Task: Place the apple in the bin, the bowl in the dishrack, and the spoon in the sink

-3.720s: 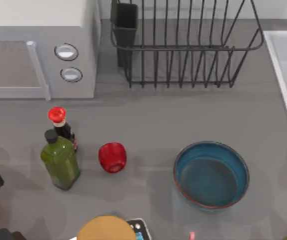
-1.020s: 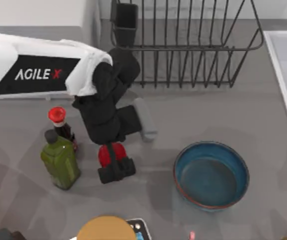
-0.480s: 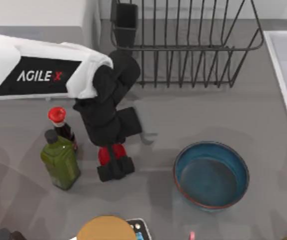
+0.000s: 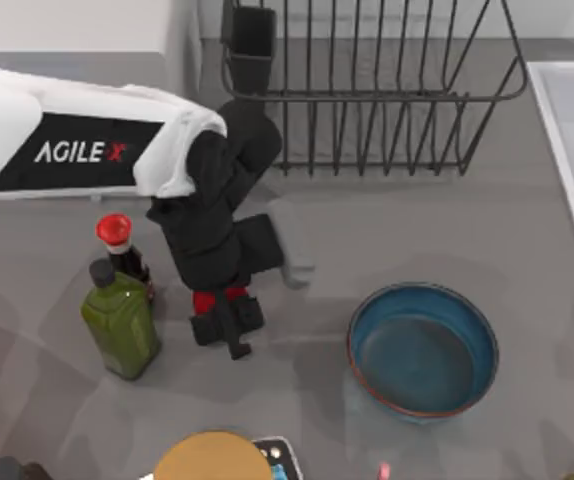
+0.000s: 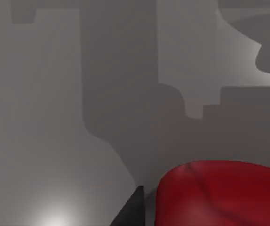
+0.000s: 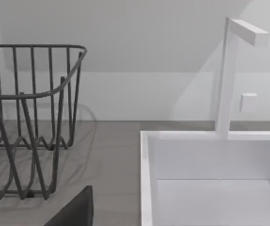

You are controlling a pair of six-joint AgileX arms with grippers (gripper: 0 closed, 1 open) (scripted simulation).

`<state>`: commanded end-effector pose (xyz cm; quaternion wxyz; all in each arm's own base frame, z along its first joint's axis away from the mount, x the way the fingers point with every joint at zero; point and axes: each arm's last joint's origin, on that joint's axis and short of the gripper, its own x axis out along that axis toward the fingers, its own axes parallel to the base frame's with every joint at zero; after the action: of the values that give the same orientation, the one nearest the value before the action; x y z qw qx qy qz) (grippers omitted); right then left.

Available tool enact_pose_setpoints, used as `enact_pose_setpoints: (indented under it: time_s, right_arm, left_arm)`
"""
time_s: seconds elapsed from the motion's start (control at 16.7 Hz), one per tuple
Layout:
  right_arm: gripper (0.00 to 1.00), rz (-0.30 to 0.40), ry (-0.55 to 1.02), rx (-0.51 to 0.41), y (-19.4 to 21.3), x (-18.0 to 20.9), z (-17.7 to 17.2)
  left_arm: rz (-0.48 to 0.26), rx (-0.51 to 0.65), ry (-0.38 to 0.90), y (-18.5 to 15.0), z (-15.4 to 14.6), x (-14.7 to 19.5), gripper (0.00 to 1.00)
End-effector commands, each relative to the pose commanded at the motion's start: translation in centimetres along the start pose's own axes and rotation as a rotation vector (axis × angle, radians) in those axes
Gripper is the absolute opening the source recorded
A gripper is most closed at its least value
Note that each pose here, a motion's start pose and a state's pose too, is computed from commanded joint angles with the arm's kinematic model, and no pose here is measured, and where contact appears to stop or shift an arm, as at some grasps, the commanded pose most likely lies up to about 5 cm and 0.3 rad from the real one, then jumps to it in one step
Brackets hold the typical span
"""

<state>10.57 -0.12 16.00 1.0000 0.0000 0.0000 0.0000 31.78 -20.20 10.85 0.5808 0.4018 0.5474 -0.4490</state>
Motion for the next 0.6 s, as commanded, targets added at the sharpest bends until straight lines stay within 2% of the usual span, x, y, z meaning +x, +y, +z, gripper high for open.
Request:
enact_pose_setpoints:
  time_s: [0.06,0.12,0.54,0.6]
  right_arm:
    - [1.00,0.000,0.000,0.000,0.00,0.00,0.00]
    - [1.00,0.000,0.000,0.000,0.00,0.00,0.00]
    - [1.00,0.000,0.000,0.000,0.00,0.00,0.00]
    - [1.00,0.000,0.000,0.000,0.00,0.00,0.00]
  left_arm:
    - [0.000,0.000,0.000,0.00,0.00,0.00,0.02]
    - [0.000,0.000,0.000,0.00,0.00,0.00,0.00]
    - [0.000,0.000,0.000,0.00,0.00,0.00,0.00]
    - [0.019,0.003,-0.006,0.22,-0.01,-0.52,0.00]
